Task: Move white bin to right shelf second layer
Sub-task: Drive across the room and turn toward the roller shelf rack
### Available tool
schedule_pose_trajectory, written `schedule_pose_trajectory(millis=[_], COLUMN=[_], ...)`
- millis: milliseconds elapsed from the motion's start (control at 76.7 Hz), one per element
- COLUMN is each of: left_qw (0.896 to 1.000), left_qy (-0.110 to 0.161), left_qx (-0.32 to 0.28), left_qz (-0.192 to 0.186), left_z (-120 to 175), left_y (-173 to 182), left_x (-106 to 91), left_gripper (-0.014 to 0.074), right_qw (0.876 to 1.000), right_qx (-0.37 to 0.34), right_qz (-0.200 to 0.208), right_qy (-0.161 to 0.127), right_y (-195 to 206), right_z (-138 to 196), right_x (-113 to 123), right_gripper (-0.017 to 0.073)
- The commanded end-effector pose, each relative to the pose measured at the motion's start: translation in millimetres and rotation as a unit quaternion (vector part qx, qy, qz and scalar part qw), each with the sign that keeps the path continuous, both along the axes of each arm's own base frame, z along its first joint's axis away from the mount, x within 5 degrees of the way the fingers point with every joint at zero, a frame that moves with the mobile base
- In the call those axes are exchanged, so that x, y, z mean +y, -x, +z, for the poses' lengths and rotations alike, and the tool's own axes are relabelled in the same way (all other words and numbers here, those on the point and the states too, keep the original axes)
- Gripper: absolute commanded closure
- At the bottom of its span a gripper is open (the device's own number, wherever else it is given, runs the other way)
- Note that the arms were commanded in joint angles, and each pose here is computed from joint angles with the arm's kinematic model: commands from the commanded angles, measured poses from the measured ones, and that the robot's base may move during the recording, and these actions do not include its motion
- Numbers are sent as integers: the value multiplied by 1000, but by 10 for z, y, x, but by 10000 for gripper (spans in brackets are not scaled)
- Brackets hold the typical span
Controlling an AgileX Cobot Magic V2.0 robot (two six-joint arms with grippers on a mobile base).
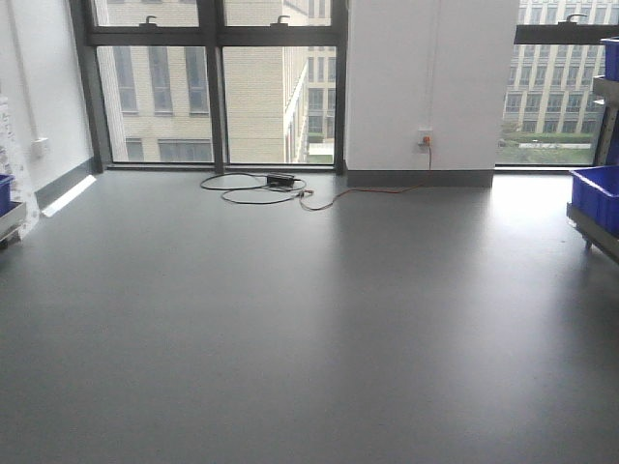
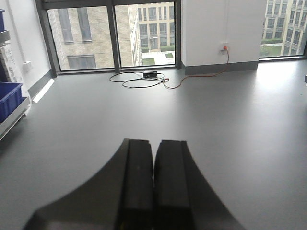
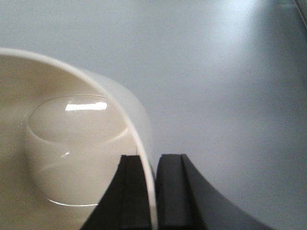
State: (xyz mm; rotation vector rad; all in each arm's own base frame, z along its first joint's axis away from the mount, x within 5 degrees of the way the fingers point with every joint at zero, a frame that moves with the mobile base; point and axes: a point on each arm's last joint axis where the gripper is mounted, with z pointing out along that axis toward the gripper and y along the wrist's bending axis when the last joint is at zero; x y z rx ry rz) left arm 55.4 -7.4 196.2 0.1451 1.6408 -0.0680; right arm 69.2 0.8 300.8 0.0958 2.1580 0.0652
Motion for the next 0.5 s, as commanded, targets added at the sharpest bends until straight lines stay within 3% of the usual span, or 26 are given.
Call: schedule_pose_trajectory(millis=[0,483], left_qw=[999,999], left_qy=[7,7], left_qx=[-31,-31], left_qz=[-4,-4], left_z=[-39,-39], left_y=[-7,-7], left_x=[-5,-5], left_gripper=[509,509], right_qw=[998,998], right_qx=[-57,-57], right_qz=[-2,-2], right_qy=[-2,-2], right_y=[-37,-37], right_z=[164,164], right_x=[-2,-2], right_gripper=[512,512])
